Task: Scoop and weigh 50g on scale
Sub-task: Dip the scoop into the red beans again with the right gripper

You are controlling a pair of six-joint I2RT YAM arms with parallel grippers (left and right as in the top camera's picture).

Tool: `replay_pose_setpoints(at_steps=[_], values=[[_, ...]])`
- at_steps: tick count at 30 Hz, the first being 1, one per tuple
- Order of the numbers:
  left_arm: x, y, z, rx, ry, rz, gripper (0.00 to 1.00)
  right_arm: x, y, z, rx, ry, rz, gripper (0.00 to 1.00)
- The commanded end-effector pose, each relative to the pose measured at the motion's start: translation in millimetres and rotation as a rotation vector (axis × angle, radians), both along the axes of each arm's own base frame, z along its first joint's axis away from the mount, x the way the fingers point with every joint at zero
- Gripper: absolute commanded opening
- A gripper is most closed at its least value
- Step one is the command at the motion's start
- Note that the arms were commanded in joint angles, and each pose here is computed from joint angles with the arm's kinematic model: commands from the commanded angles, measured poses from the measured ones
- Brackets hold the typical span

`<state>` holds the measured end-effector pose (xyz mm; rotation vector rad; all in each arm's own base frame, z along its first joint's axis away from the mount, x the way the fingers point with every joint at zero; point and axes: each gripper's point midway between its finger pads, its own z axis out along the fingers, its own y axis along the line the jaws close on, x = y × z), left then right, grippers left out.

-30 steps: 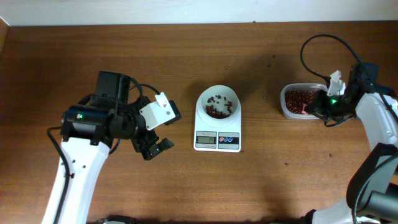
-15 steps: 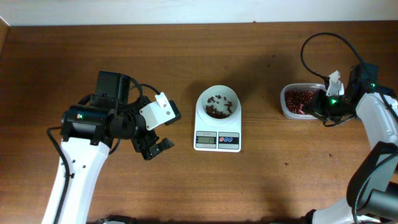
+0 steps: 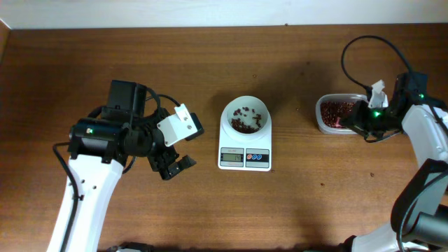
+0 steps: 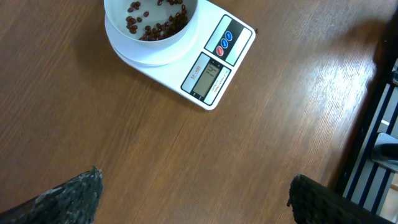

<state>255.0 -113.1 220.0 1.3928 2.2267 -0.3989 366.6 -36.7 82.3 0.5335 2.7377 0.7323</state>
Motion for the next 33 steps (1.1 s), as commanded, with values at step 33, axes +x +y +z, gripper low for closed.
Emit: replay_pose_setpoints(at_steps=[33], values=[[0.5, -0.8, 2.4, -0.002, -0.009, -0.009, 0.99, 0.0, -52.6, 41.7, 0.319, -0.181, -0.171, 0.04]])
